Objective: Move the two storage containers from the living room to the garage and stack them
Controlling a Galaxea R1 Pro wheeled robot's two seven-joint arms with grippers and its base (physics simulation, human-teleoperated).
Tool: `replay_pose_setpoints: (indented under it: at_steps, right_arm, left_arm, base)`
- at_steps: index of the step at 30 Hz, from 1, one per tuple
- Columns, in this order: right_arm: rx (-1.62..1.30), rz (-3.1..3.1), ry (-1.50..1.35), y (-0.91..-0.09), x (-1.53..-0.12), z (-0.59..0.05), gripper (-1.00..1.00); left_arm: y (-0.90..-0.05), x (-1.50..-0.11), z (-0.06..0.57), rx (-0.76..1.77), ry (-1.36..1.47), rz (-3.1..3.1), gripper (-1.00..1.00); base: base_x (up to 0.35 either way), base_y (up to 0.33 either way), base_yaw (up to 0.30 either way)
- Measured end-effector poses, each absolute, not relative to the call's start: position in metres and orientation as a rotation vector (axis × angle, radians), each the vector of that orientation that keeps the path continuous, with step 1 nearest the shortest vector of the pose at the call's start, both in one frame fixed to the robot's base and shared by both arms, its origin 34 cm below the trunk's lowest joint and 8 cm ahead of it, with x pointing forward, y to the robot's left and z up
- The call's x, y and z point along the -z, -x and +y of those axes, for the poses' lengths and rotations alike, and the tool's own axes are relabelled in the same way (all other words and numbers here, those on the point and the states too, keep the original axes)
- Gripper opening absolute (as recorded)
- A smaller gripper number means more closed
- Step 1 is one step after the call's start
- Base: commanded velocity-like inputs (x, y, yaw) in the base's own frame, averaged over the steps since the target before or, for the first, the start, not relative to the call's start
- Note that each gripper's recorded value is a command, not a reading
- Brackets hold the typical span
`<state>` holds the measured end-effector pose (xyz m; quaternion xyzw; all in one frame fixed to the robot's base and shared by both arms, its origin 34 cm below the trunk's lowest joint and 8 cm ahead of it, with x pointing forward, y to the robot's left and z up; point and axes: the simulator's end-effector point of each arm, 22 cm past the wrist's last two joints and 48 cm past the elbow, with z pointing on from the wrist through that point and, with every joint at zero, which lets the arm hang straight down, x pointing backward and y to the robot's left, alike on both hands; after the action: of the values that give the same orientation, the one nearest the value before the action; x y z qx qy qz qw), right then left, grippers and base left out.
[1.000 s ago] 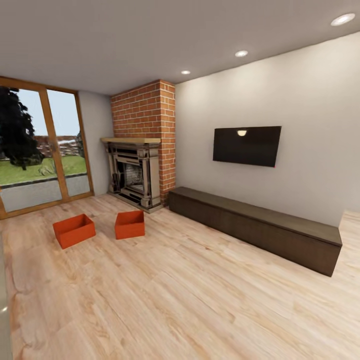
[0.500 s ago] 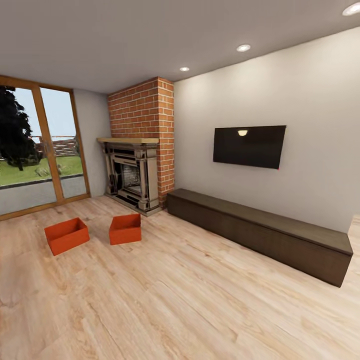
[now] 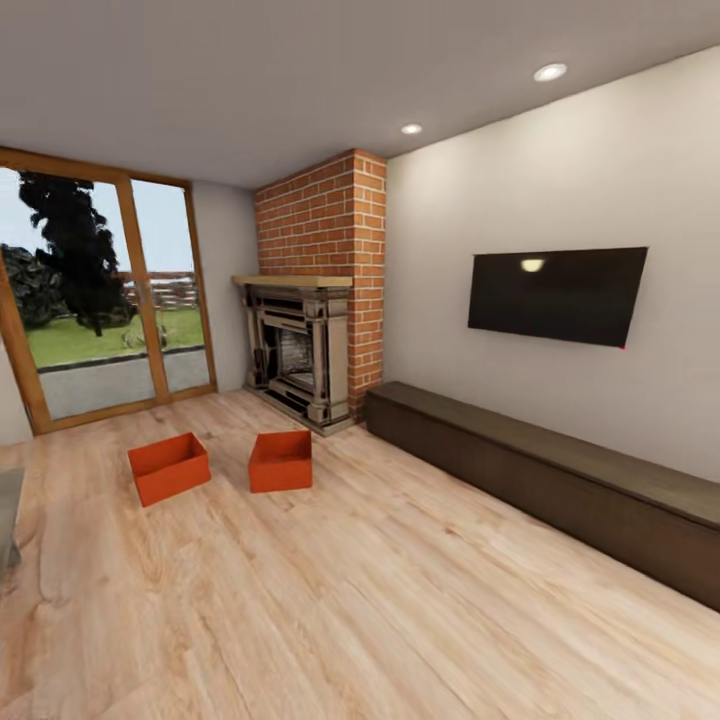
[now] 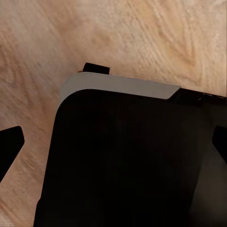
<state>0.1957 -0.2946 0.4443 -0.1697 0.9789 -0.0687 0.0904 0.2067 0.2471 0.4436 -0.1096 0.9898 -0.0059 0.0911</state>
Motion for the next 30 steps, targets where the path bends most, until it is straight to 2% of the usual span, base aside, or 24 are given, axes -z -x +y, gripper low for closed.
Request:
replay_pose_setpoints:
  at_steps: [6,30]
  right_arm:
    - [0.208,2.91,0.505,-0.1956,-0.4444,-0.296,1.0]
    - [0.21,2.903,0.509,-0.1971,-0.4448,-0.2985,1.0]
  left_arm:
    - [-0.2068,-0.4436,0.2471,0.018,0.325,2.941,1.0]
    - [-0.2066,-0.4436,0.247,0.018,0.325,2.942,1.0]
  base:
    - [0.322,0.0,0.191]
    - [0.322,0.094,0.004]
